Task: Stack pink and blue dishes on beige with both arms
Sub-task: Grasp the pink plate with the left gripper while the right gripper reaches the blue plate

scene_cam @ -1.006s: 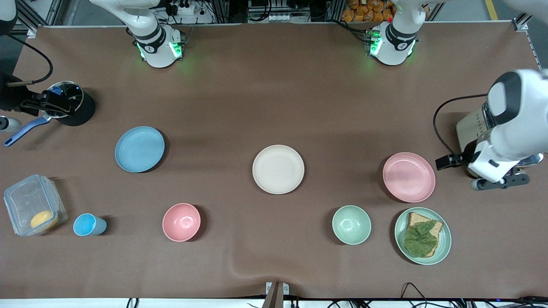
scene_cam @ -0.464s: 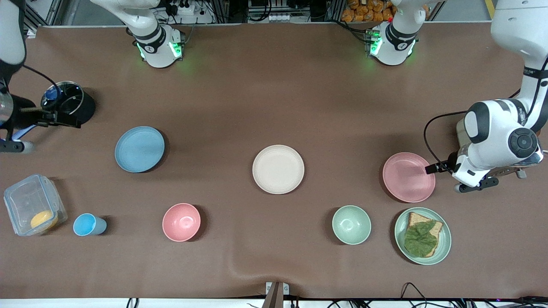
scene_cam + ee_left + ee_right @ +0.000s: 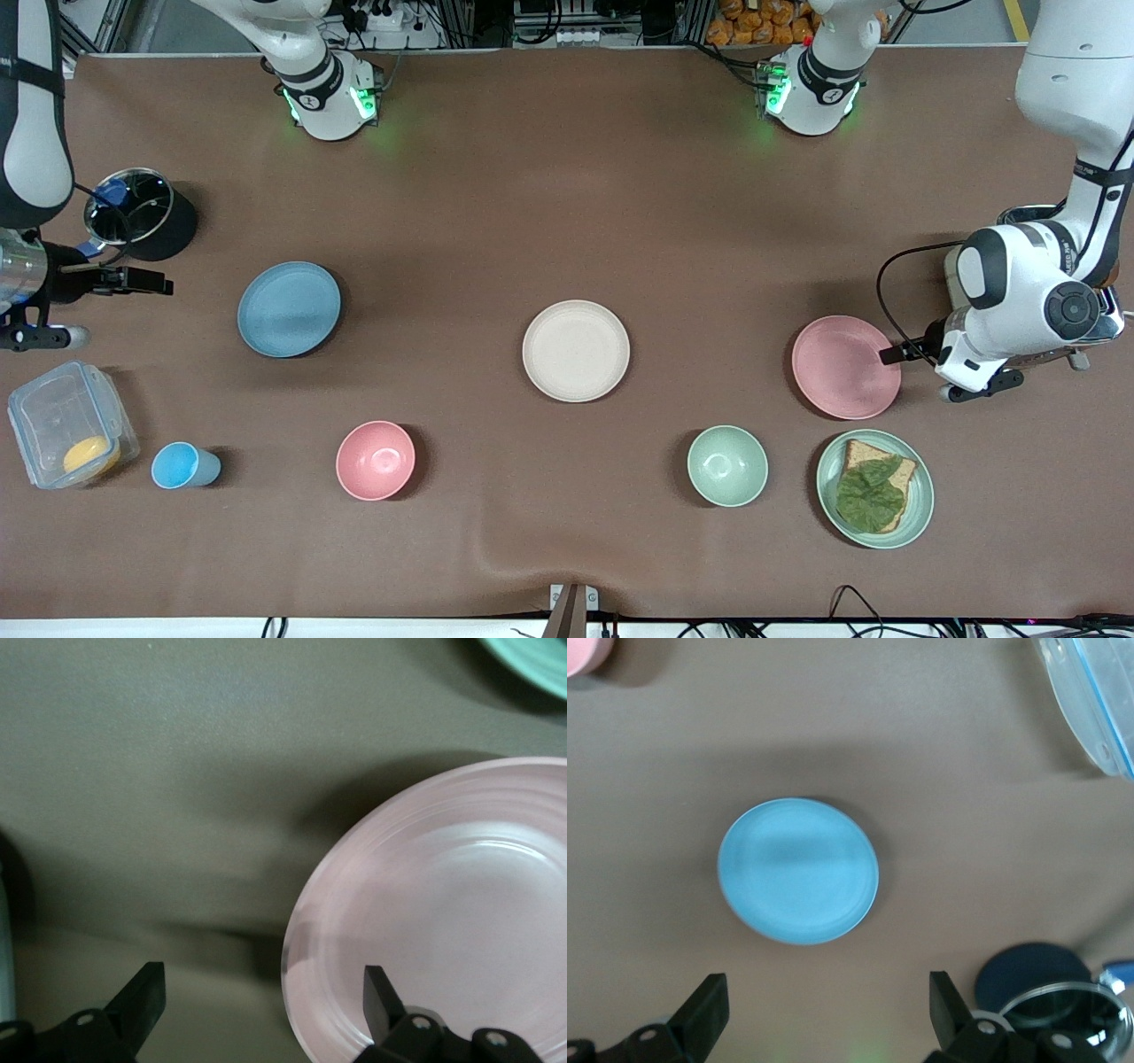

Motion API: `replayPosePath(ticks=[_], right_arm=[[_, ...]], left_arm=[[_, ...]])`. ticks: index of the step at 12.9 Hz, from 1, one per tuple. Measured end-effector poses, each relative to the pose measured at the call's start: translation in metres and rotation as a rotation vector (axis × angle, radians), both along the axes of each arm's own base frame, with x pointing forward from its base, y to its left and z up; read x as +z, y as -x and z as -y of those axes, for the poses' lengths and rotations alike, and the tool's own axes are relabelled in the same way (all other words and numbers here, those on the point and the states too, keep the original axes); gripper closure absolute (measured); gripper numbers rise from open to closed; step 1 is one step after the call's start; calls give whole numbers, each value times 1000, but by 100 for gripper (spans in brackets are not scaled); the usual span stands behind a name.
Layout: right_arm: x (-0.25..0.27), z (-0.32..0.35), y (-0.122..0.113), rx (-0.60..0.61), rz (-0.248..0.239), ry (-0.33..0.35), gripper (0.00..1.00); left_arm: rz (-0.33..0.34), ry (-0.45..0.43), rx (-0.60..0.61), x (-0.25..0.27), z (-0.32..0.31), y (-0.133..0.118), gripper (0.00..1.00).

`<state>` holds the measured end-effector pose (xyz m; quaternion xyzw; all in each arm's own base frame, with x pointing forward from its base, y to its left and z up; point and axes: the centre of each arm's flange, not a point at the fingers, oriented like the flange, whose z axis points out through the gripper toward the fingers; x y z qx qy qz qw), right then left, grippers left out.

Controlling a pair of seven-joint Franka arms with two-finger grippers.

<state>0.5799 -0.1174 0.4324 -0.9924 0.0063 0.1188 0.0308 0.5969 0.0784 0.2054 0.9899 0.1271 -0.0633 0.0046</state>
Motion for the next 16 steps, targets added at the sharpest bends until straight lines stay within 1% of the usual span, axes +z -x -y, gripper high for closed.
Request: replayPosePath(ticks=[1, 2, 3, 4, 5, 6, 7, 8, 9, 10, 11, 13, 14, 16], right_arm=[[-19, 7, 4, 4, 11, -3, 0], [-40, 10, 8, 9, 24, -3, 0], [-61, 12, 13, 8, 31, -2, 0], [-83, 13, 18, 12, 28, -3, 0], [-103, 15, 22, 18, 19, -8, 0], [-121, 18, 24, 28, 5, -15, 0], [-138, 23, 25, 39, -7, -23, 0], [-154, 29, 26, 45, -20, -38, 0], [-170, 34, 28, 50, -27, -57, 0], [-183, 39, 28, 59, -27, -72, 0], [-196, 43, 29, 64, -28, -81, 0], [-216, 45, 31, 65, -41, -88, 0], [-223, 44, 32, 63, -50, -94, 0], [-234, 42, 34, 54, -65, -110, 0]], left_arm=[[-2, 1, -1, -3, 1, 0, 6], [-4, 2, 0, -4, 1, 0, 12], [-7, 5, 2, -7, 1, 1, 12], [-10, 8, 6, -9, 1, 1, 19], [-13, 10, 6, -12, 1, 2, 25], [-12, 10, 7, -14, 1, 2, 25], [-11, 10, 7, -15, 1, 2, 34], [-11, 10, 7, -15, 1, 1, 39], [-11, 10, 7, -15, 1, 1, 39], [-10, 10, 7, -15, 1, 1, 46], [-10, 10, 7, -15, 1, 1, 56], [-8, 12, 8, -15, 1, 1, 81], [-5, 19, 17, -13, 2, 0, 92], [7, 44, 49, -8, 3, -2, 93]])
